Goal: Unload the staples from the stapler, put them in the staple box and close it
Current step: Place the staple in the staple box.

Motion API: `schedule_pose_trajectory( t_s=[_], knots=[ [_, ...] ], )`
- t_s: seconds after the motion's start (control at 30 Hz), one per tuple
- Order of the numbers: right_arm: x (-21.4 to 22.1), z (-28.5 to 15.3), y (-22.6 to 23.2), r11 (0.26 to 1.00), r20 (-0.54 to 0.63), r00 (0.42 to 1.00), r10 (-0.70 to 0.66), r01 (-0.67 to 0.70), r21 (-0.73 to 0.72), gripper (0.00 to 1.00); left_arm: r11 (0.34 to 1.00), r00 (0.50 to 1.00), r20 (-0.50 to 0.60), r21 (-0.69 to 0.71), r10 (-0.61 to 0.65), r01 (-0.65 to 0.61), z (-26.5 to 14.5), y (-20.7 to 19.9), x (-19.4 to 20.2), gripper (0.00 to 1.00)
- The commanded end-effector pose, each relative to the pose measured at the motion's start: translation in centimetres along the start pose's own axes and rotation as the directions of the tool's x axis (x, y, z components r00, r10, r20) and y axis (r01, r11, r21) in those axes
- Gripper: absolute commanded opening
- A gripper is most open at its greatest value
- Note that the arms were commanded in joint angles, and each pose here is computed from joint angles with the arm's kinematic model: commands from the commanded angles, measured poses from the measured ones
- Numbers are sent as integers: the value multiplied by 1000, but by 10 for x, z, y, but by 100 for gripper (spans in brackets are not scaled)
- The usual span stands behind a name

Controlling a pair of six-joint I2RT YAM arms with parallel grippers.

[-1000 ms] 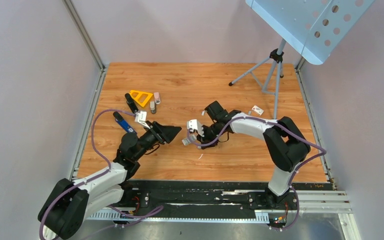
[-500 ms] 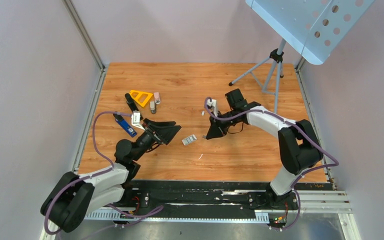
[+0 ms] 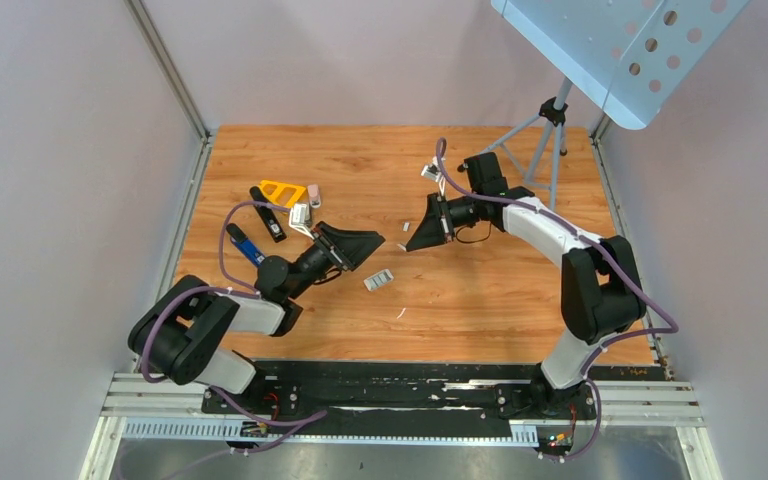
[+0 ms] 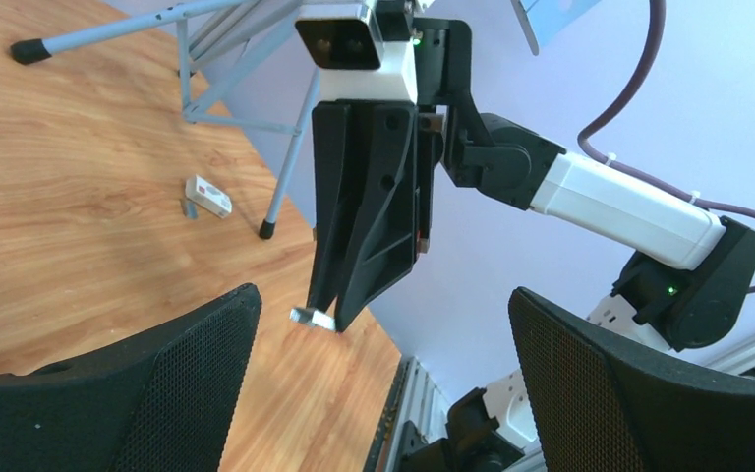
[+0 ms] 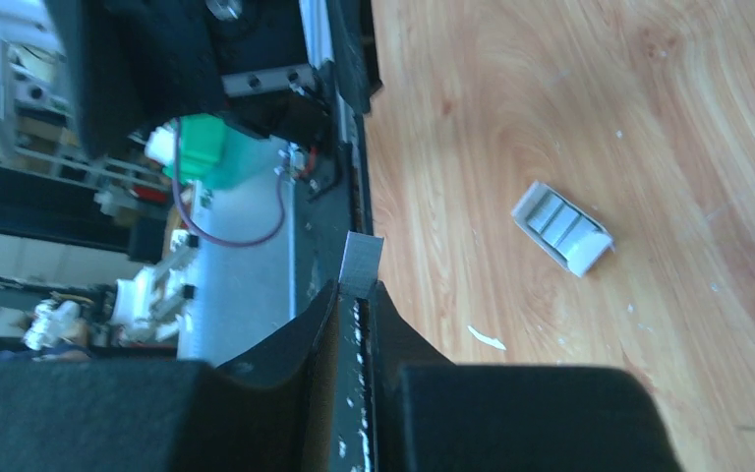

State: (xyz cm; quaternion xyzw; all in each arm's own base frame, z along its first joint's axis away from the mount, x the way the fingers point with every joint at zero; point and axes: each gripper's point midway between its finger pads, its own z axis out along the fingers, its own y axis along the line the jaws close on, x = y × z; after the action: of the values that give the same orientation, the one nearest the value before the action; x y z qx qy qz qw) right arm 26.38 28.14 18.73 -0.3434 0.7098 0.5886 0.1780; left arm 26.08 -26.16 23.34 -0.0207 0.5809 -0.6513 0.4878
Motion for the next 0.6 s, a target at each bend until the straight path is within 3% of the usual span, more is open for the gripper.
schedule_pose_trajectory(
  t_s=[0.0,0.57],
  knots=[
    [-24,-6,14,986,47,989,140,-135,-92,5,999,999,34,51,-6,4,6,-10,-6,97],
    [-51,-5,19,973,92,974,205,-193,-128,5,983,979,90,11,-184,184,26,4,-12,84]
  ],
)
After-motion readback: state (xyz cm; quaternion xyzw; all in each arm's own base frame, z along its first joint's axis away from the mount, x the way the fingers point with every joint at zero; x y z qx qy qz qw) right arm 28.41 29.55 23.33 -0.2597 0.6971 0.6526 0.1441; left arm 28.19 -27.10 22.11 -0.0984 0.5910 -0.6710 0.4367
